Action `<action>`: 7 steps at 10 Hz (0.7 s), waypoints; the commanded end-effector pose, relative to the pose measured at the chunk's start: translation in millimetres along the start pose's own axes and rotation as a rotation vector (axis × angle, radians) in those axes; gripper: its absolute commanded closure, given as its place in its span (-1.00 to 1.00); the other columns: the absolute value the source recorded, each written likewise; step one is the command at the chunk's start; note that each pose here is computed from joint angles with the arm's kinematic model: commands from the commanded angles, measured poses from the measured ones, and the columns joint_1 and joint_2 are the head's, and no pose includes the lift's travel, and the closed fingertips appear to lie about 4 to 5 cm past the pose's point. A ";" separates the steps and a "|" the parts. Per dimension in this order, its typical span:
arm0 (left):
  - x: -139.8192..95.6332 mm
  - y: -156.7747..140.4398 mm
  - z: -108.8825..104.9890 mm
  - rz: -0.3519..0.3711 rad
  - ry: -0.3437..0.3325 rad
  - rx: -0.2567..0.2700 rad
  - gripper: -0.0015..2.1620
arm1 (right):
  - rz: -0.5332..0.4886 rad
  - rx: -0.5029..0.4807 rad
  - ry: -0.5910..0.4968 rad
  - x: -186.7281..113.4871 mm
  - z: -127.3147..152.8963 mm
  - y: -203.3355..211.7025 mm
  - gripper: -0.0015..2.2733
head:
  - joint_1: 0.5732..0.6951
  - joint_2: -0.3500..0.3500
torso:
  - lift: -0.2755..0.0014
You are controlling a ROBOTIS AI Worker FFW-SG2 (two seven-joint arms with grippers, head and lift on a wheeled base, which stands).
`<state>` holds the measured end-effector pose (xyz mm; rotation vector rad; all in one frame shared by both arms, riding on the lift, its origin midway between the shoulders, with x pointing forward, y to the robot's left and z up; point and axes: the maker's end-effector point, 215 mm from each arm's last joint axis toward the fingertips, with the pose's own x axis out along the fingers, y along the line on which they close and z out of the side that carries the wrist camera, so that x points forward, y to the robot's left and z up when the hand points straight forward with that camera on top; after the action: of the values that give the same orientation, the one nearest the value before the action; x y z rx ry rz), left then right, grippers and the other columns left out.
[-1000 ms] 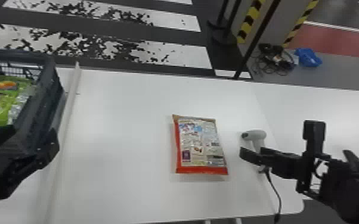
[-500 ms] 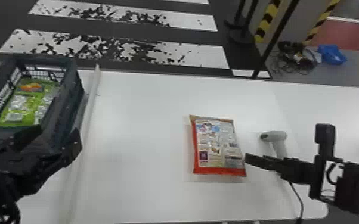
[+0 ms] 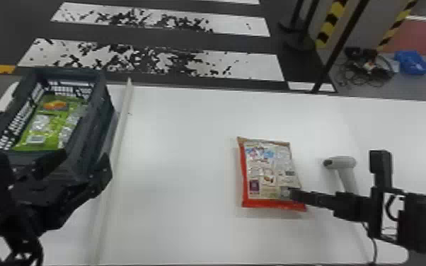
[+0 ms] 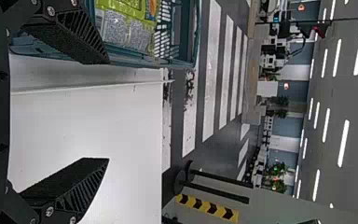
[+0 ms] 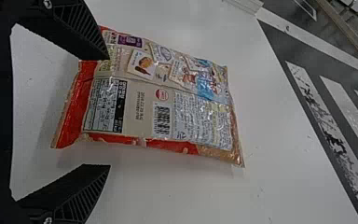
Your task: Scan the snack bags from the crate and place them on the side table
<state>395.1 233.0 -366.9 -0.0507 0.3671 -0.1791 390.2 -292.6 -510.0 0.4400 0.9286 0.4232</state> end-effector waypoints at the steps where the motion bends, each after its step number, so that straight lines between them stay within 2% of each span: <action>1: -0.3 -0.1 -0.9 0.000 0.002 -0.001 -0.87 | 0.011 -0.003 0.014 7.3 -1.9 -1.0 -0.96 | 1.00 -0.25 | 0.31; 4: -0.1 -0.3 -1.7 -0.002 0.003 -0.002 -0.87 | 0.035 0.003 0.028 16.1 -4.2 1.4 -0.86 | 1.00 -0.21 | 0.31; 5: -0.1 -0.2 -1.6 -0.001 0.003 -0.003 -0.87 | 0.046 -0.002 0.026 17.3 -2.6 1.2 -0.58 | 1.00 -0.20 | 0.31; 6: -0.3 0.6 -1.6 0.001 0.003 -0.002 -0.87 | 0.045 -0.013 0.036 17.8 -4.5 0.8 0.19 | 1.00 -0.20 | 0.31; 7: -0.4 0.5 -0.8 0.000 0.001 -0.002 -0.87 | 0.032 -0.016 0.042 16.8 -5.8 -2.8 0.87 | 1.00 -0.20 | 0.31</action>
<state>394.4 233.6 -368.3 -0.0528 0.3698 -0.1784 395.2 -282.8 -524.1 0.4415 0.9539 0.4771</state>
